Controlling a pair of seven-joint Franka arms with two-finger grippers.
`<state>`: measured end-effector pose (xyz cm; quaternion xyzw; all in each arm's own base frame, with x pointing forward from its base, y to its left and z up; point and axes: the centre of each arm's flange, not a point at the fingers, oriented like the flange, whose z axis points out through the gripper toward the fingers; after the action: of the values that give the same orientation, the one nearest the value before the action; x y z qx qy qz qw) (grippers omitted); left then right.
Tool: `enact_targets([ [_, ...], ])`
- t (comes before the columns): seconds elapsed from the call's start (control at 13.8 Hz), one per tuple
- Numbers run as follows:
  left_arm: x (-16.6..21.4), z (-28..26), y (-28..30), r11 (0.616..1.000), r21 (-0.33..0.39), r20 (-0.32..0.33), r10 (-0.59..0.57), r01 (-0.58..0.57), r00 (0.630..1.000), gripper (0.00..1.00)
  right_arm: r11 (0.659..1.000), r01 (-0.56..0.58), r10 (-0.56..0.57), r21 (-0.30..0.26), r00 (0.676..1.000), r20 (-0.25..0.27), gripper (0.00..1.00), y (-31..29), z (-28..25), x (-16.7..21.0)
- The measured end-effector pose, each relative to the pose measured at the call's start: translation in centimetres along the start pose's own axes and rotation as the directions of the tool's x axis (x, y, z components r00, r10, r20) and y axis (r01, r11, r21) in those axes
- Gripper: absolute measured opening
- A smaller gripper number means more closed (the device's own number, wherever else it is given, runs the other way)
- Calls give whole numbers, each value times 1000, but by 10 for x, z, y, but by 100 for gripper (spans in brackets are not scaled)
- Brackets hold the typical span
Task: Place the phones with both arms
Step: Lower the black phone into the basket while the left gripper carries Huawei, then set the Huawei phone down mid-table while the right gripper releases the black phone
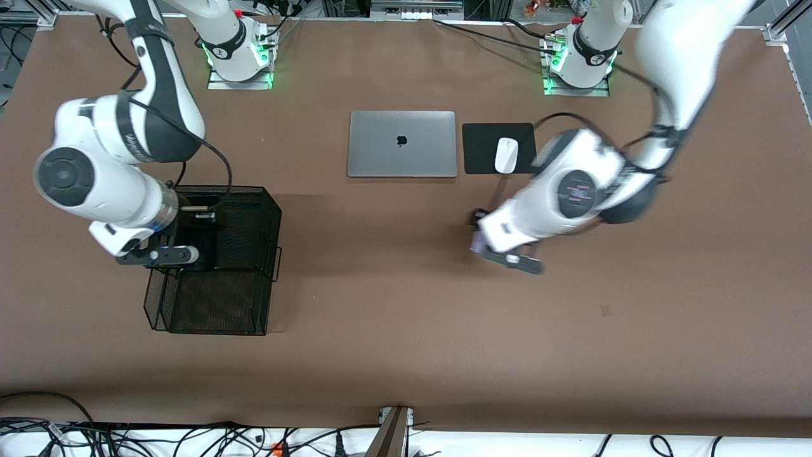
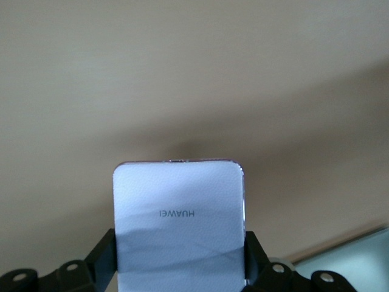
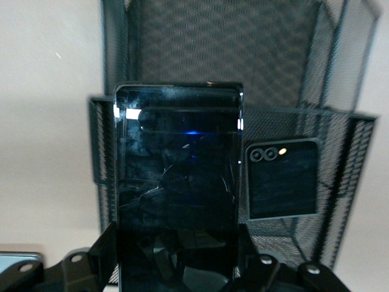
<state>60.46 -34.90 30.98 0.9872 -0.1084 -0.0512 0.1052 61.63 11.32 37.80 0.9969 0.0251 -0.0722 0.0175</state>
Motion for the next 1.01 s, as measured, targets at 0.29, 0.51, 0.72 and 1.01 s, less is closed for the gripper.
enact_targets([
  [0.29,-6,92,66,996,15,-92,-87,89,992,85,1000,7,-7,3,999,38,79,-5,49,-20],
  [0.51,-21,148,102,989,38,-160,-134,142,978,85,1000,7,-7,2,999,38,79,-5,62,-23],
  [0.72,-30,173,117,987,61,-186,-133,146,974,85,1000,5,-5,4,1000,27,100,-6,65,-19],
  [1.01,-7,133,99,979,71,-214,-170,189,962,100,1000,4,-3,13,999,-35,100,-6,22,-4],
])
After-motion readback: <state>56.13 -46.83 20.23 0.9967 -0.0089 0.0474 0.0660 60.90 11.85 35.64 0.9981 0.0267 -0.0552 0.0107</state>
